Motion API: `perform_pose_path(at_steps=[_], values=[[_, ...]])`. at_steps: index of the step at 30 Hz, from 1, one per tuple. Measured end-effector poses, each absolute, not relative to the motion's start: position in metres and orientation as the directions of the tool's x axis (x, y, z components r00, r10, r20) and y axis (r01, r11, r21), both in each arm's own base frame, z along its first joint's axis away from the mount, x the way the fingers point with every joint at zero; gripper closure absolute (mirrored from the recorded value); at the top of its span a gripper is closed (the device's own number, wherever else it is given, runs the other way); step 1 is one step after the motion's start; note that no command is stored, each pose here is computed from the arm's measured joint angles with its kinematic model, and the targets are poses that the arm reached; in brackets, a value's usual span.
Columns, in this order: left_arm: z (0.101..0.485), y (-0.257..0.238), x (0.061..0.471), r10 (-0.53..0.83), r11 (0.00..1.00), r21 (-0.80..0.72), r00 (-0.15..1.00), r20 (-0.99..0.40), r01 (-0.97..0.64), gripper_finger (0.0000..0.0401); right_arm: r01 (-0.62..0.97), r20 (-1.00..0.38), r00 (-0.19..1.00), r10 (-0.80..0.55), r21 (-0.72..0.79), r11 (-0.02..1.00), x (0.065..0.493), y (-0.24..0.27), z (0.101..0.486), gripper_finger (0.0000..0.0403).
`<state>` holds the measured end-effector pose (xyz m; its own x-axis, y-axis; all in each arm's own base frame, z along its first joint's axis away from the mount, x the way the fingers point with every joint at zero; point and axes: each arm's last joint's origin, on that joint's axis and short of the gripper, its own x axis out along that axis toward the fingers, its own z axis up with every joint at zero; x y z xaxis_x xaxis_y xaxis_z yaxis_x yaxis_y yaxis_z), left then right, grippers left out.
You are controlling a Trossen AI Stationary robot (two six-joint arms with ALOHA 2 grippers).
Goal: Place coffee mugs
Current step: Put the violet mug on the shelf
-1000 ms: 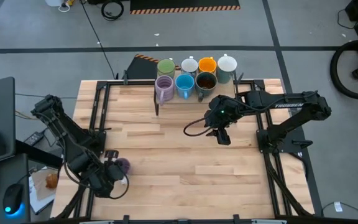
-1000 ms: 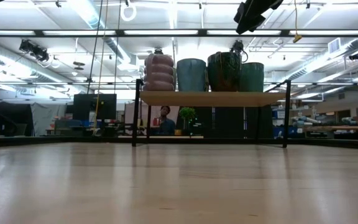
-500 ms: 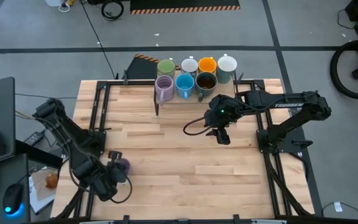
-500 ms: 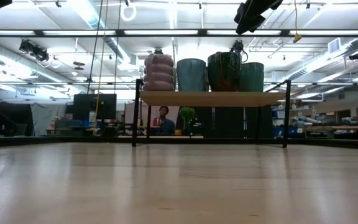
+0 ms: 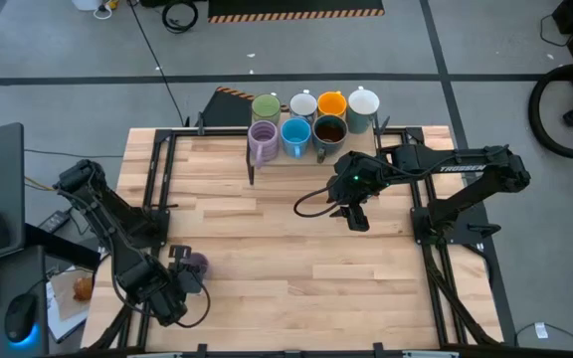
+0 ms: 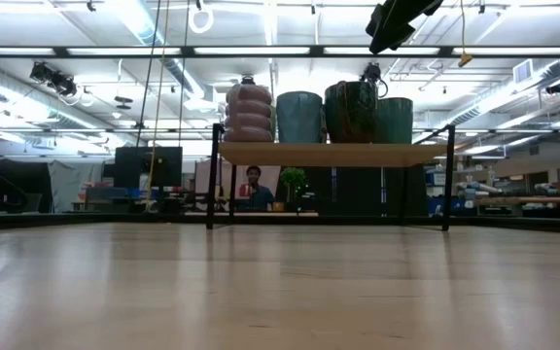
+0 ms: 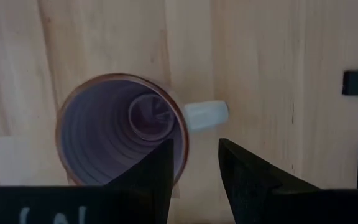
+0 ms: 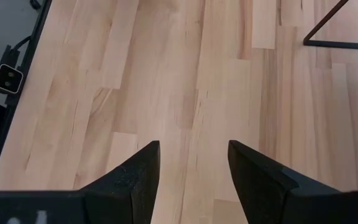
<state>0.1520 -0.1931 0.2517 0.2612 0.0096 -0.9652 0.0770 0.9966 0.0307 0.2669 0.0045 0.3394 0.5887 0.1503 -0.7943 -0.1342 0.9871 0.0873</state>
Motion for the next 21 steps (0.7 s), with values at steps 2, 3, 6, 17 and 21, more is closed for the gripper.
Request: perform_pose_path(at_steps=[2, 3, 6, 17, 21], values=[[0.251, -0.194, 0.152, 0.011, 0.996, 0.034, 0.257, -0.966, 0.084, 0.0269, -0.135, -0.794, 0.589, 0.15, 0.087, 0.987, 0.267, 0.004, 0.339, 0.0208], [0.25, -0.195, 0.151, 0.011, 0.995, 0.035, 0.257, -0.966, 0.091, 0.0269, -0.135, -0.794, 0.589, 0.15, 0.087, 0.987, 0.267, 0.004, 0.339, 0.0208], [0.25, -0.193, 0.149, 0.041, 0.993, 0.069, 0.259, -0.965, 0.098, 0.0269, -0.135, -0.793, 0.59, 0.15, 0.087, 0.987, 0.267, 0.004, 0.339, 0.0208], [0.217, -0.187, 0.148, 0.003, 0.992, 0.028, 0.201, -0.98, 0.12, 0.0276, -0.101, -0.792, 0.592, 0.15, 0.112, 0.989, 0.267, 0.004, 0.34, 0.0208], [0.217, -0.184, 0.154, 0.011, 0.986, 0.046, 0.21, -0.978, 0.162, 0.0312, -0.093, -0.792, 0.592, 0.15, 0.118, 0.989, 0.267, 0.004, 0.34, 0.0208]])
